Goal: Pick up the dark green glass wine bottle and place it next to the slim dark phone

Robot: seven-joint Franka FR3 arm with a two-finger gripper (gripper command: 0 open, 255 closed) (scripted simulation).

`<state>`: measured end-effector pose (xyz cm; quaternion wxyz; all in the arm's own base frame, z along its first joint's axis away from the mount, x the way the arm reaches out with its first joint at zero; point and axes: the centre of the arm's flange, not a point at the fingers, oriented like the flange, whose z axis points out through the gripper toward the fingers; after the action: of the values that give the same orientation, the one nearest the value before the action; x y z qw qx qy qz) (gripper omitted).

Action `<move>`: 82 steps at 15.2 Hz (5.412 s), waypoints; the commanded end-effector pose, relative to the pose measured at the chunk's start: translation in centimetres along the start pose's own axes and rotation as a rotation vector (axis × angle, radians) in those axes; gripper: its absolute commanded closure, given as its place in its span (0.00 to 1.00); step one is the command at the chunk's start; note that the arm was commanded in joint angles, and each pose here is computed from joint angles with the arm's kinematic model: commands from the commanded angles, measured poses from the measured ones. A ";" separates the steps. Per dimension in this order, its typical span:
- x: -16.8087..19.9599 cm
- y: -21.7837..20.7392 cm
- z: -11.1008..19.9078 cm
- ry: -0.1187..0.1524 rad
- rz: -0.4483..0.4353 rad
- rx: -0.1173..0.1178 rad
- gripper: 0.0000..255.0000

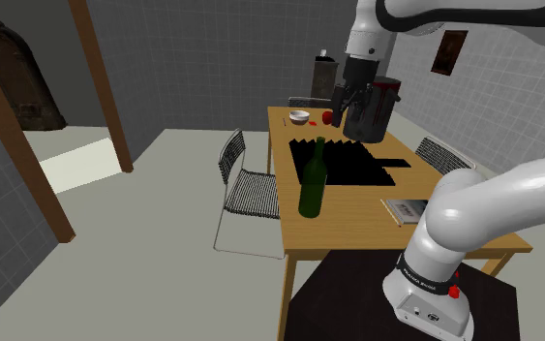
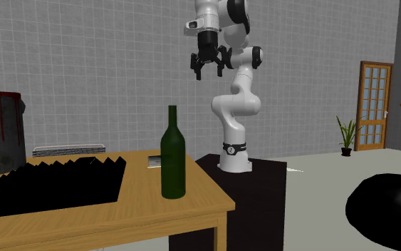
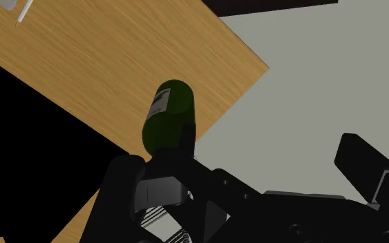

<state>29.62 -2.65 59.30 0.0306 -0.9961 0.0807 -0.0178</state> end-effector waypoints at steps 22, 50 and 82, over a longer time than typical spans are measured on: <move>12.9 8.3 13.3 -0.037 -0.035 -0.006 0.00; 13.1 7.9 8.0 -0.037 -0.035 -0.006 1.00; 13.6 6.9 -8.9 -0.037 -0.035 -0.006 1.00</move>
<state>41.64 -12.28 67.67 0.0290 -0.9976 0.0625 0.0004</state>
